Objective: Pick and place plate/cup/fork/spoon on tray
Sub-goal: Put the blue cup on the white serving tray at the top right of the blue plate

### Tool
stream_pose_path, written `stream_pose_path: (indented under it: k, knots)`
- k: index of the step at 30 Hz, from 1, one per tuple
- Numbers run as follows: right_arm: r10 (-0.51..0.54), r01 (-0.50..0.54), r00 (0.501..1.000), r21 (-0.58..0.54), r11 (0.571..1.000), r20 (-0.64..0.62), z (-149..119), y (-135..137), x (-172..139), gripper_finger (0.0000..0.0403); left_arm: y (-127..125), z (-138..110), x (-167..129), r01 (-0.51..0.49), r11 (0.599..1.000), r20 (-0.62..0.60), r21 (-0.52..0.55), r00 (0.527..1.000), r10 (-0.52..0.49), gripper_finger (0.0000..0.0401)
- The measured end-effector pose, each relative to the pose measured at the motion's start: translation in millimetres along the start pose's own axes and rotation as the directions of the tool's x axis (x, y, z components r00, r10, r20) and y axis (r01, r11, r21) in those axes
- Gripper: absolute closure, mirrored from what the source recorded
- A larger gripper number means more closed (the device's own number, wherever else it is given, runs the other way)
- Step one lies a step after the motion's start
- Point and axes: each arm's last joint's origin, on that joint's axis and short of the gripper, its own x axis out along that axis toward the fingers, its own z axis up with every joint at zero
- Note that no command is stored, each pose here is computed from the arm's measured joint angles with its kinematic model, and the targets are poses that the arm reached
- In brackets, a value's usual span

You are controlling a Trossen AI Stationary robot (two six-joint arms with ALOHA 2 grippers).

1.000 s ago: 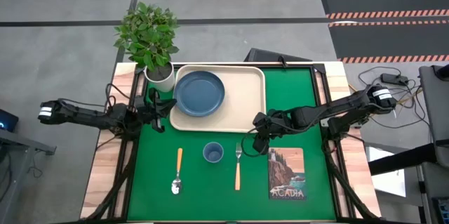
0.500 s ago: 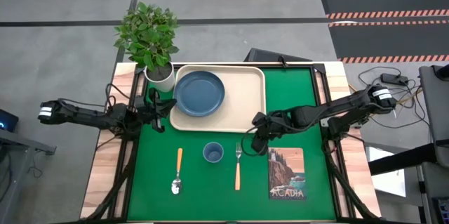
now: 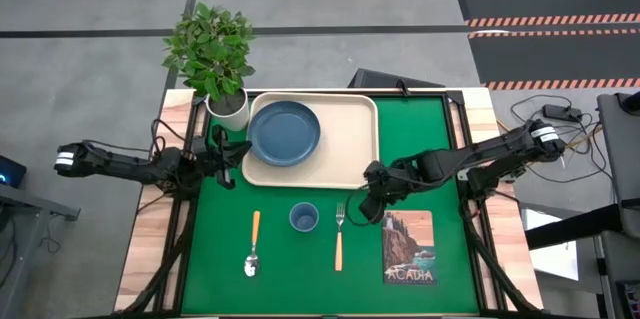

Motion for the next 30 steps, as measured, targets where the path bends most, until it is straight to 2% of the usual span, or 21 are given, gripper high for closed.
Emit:
stream_pose_path:
  k: [5,8,14,18,21,25,27,30]
  knots:
    - [-0.177,0.186,0.981,0.123,0.975,-0.081,-16,-17,5,0.0227,0,0,0,0.000,1.000,0.003,-0.001,1.000,0.000,0.0401]
    - [-0.195,0.205,0.977,0.119,0.972,-0.090,-20,-22,11,0.0227,0,1,0,0.001,1.000,0.008,0.002,1.000,-0.001,0.0401]
    - [-0.179,0.179,0.984,-0.051,0.983,0.002,-17,-20,20,0.0227,0,1,0,-0.002,0.999,0.007,0.047,1.000,0.002,0.0401]
    - [-0.071,0.093,0.992,-0.222,0.971,0.108,-8,-8,22,0.0227,0,2,-1,-0.005,0.999,0.013,0.045,1.000,0.004,0.0401]
    - [0.074,0.013,0.975,-0.389,0.921,0.208,-2,8,22,0.0227,0,2,-1,-0.006,0.999,0.013,0.045,1.000,0.005,0.0401]
    - [0.261,-0.043,0.915,-0.568,0.822,0.309,7,30,21,0.0227,0,2,-1,-0.006,0.999,0.011,0.044,1.000,0.006,0.0401]
    - [0.309,-0.035,0.892,-0.630,0.775,0.330,10,39,21,0.0227,0,2,-1,-0.006,0.999,0.013,0.042,1.000,0.006,0.0401]
    - [0.320,-0.005,0.887,-0.686,0.727,0.333,15,52,23,0.0227,0,2,-1,-0.006,0.999,0.013,0.040,1.000,0.006,0.0401]
